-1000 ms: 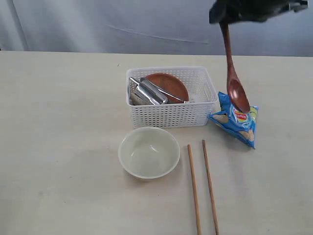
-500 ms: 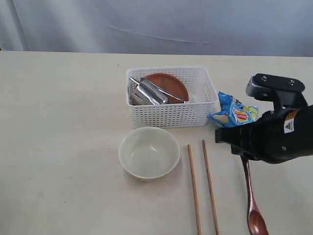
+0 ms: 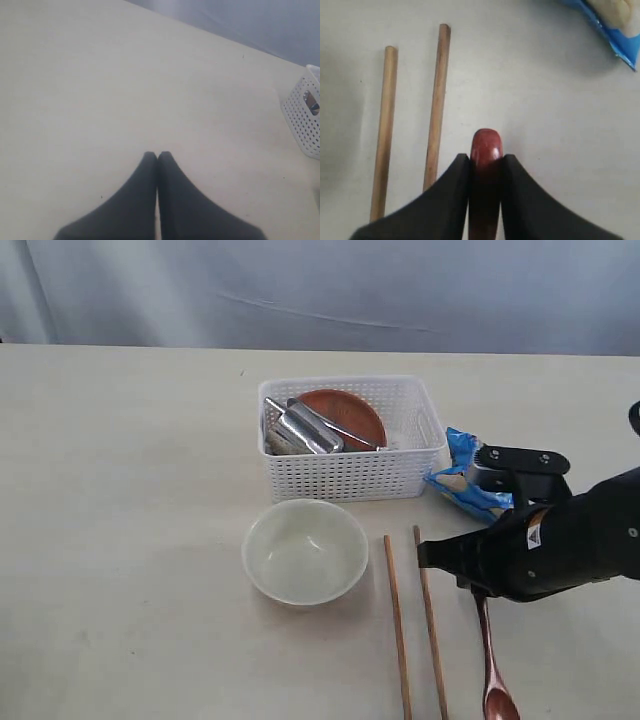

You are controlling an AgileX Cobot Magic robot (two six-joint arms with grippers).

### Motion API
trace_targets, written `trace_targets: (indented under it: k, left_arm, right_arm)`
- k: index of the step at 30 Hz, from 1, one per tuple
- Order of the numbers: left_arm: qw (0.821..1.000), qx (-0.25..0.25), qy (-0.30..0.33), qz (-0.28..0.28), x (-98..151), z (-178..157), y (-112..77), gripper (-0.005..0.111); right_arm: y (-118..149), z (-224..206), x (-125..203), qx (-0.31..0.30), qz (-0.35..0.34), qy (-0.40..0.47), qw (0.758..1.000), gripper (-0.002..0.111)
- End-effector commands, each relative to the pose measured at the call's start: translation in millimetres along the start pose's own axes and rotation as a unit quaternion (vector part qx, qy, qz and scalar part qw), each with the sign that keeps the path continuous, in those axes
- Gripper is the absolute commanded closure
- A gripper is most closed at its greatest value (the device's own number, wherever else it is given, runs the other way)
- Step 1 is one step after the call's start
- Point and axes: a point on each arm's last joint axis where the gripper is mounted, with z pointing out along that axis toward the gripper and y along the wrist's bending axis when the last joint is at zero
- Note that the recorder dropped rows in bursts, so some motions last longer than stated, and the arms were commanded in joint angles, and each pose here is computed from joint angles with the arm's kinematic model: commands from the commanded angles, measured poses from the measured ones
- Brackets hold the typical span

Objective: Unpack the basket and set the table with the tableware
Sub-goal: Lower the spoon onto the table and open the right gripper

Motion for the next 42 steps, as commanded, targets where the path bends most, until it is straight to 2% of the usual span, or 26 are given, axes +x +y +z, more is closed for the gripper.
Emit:
trace_targets:
  k: [1, 34, 37, 42]
  left_arm:
    - [1.0, 0.004, 0.001, -0.001, 1.4, 0.7, 0.0, 0.107]
    - [1.0, 0.004, 0.001, -0.001, 1.4, 0.7, 0.0, 0.107]
    - [1.0, 0.004, 0.001, -0.001, 1.4, 0.7, 0.0, 0.107]
    - [1.0, 0.004, 0.001, -0.001, 1.4, 0.7, 0.0, 0.107]
  right_arm:
    - [-1.3, 7.9, -1.8, -0.002, 0.002, -0.01, 1.0, 0.109]
    - [-1.2, 21.1, -1.7, -0.004, 0.013, -0.013, 1.0, 0.108]
    - [-1.2, 21.1, -1.7, -0.004, 0.013, -0.013, 1.0, 0.1]
    - [-1.1, 21.1, -1.9, -0.005, 0.03, -0.015, 0.999, 0.074]
